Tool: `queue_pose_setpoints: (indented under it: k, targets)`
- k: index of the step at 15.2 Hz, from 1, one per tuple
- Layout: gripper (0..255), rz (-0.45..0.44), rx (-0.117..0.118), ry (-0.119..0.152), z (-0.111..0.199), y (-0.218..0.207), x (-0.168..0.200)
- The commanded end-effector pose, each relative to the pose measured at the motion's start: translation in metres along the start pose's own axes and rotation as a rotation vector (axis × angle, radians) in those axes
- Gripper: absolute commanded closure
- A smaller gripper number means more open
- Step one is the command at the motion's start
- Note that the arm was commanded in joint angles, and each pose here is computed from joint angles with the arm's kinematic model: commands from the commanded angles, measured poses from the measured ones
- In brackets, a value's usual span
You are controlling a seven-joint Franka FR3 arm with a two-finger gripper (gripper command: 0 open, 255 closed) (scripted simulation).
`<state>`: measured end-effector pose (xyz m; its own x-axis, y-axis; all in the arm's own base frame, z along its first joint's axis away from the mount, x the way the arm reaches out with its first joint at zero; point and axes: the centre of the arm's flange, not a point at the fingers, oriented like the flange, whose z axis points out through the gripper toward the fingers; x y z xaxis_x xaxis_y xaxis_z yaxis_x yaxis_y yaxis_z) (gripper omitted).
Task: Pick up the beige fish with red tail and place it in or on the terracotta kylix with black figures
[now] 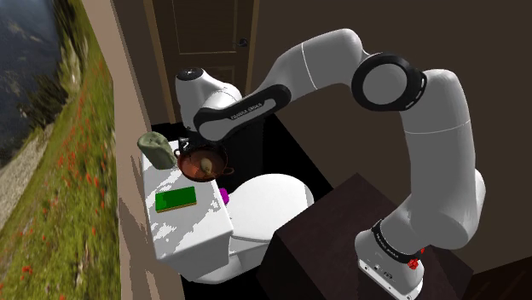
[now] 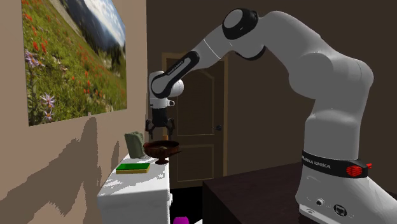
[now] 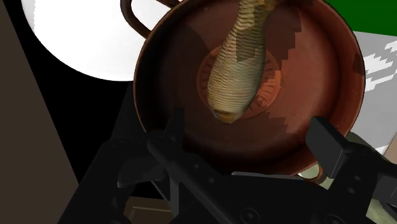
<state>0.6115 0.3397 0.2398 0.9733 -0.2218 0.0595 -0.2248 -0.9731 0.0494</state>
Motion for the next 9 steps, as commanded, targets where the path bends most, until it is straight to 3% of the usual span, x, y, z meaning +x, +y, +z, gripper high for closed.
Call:
queue_pose_setpoints:
  k: [1,9]
  targets:
    - [0,0.000,0.000,0.000,-0.023,0.000,0.002]
    - [0,0.000,0.000,0.000,-0.034,0.000,0.002]
